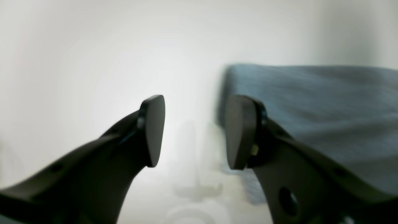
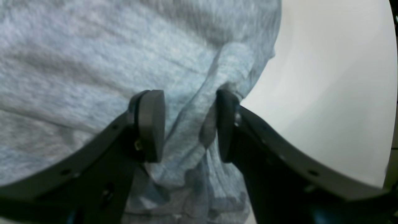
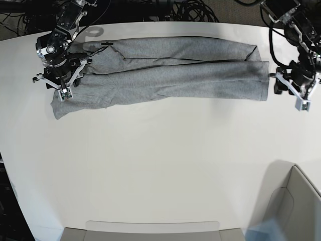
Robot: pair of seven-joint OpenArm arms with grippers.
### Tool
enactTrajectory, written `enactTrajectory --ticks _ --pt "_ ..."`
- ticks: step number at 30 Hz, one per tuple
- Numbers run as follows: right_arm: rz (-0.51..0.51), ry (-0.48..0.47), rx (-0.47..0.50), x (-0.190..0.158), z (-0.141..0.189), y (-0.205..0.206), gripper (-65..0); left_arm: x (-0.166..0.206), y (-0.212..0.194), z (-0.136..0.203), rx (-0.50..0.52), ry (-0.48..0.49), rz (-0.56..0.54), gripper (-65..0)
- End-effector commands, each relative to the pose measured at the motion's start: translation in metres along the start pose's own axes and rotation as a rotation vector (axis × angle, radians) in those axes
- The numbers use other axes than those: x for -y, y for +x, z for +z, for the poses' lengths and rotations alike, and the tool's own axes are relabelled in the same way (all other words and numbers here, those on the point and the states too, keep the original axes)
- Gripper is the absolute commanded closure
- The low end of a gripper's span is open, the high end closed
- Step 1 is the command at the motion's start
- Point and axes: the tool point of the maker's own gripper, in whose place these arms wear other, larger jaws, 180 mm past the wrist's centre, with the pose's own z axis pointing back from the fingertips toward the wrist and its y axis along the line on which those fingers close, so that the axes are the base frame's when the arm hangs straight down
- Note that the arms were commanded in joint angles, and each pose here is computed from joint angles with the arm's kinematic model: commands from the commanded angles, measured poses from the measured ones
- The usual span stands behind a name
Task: Fold the T-shirt properly
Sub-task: 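Lower the hem onto the folded shirt and release with both grippers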
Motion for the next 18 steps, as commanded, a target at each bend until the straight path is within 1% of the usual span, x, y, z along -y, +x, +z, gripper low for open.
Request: enactTrajectory --ticks 1,3,10,12,14,18 --pt "0.014 -0.002 0.041 0.004 0.003 0.011 -27.1 -0.006 0.003 0.004 0.005 0.014 0.0 -31.6" --pt "0.015 -0.001 0.04 0.004 0.002 0.011 -27.1 0.001 -0.006 -0.005 -0.01 -0.028 0.034 -31.6" --pt "0.014 0.0 0.039 0.003 0.002 0.01 -27.1 0.002 -0.037 -0.027 -0.105 -0.087 0.114 -31.6" --pt "0.014 0.0 0.039 0.003 0.002 0.01 -27.1 0.006 -0.038 -0.029 -0.11 -0.098 0.113 -31.6" --pt "0.016 -0.001 0.039 0.004 0.002 0.01 -27.1 0.018 -0.038 -0.033 -0.119 -0.123 0.098 -31.6" --pt "0.018 -0.003 0.038 0.005 0.002 0.01 -27.1 0.022 -0.039 -0.035 -0.12 -0.132 0.099 -31.6"
